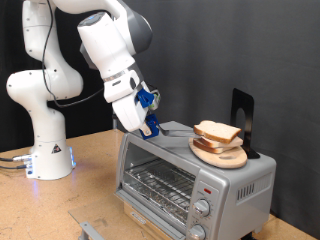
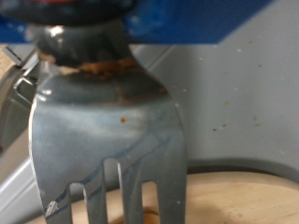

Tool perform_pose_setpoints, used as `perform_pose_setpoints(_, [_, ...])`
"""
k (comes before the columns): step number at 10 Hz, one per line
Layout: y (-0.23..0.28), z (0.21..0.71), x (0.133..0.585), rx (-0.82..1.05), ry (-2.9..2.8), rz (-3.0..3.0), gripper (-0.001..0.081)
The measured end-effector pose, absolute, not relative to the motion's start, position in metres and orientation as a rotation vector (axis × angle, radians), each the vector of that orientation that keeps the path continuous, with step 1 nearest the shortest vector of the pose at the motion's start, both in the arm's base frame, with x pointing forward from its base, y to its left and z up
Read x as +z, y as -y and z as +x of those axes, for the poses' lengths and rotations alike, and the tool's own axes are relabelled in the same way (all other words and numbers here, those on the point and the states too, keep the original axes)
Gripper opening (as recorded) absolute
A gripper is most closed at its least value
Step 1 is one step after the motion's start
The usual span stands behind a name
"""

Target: Make a piece of toast with the oven

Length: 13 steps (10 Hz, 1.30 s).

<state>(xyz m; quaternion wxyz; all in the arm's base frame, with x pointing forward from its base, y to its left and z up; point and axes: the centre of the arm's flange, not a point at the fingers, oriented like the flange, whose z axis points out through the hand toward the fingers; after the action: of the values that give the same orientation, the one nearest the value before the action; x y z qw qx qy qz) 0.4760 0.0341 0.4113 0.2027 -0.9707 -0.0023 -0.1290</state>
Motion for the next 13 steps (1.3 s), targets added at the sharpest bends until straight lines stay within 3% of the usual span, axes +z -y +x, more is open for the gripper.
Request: perform_pose_setpoints(13, [-0.066, 0.493, 0.418, -0.313, 0.079, -2.718, 0.0394])
